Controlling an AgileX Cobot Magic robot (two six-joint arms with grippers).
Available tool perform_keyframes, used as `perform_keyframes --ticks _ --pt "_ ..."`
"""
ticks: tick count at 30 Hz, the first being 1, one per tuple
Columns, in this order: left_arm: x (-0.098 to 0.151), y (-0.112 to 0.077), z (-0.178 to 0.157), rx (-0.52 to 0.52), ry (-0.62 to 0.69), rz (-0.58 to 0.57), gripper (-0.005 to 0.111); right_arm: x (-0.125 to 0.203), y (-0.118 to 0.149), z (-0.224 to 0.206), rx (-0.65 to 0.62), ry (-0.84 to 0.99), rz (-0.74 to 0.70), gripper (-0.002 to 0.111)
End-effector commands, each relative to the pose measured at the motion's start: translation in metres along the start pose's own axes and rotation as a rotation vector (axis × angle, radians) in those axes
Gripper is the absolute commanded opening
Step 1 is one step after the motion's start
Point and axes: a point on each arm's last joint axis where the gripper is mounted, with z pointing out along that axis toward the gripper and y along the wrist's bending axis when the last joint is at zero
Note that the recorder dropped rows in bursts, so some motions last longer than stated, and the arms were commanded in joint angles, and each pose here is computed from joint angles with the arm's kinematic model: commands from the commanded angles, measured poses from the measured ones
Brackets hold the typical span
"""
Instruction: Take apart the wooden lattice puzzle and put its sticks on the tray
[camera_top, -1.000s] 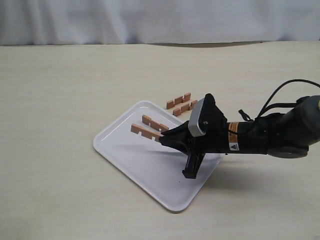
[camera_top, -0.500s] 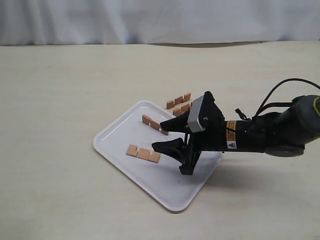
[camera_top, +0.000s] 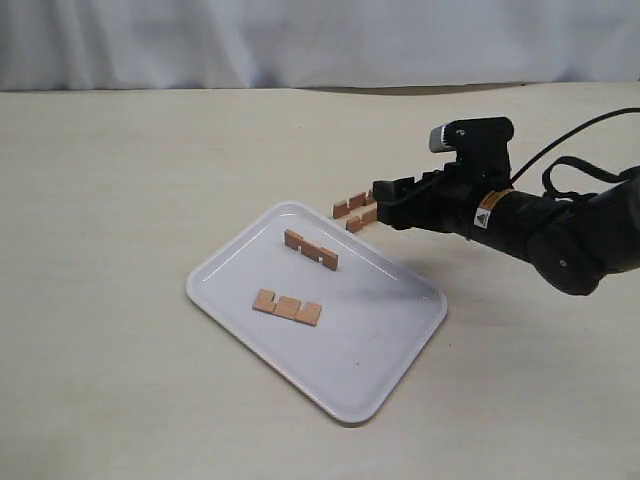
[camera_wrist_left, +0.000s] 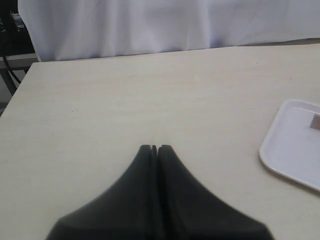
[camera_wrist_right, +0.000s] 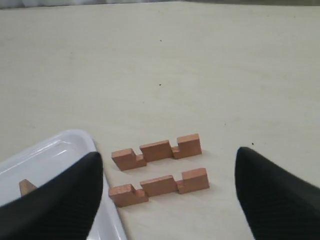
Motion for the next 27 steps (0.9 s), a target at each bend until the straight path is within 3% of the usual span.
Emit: perform_keyframes --ticks 1,9,15,27 --pt "-0.001 0.0 0.0 0.007 -0.012 0.002 0.0 0.006 -0.004 0.003 0.021 0.025 0.006 0.08" --pt "-0.001 0.0 0.0 0.007 -0.012 0.002 0.0 0.0 0.011 0.017 -0.032 0.142 -0.076 0.095" --pt "-0.001 0.0 0.0 0.007 -0.012 0.002 0.0 -0.003 0.016 0.021 -0.021 0.172 -0.132 0.095" --pt "-0.001 0.0 0.0 0.007 -0.012 0.002 0.0 0.013 0.01 0.032 -0.006 0.186 -0.11 0.095"
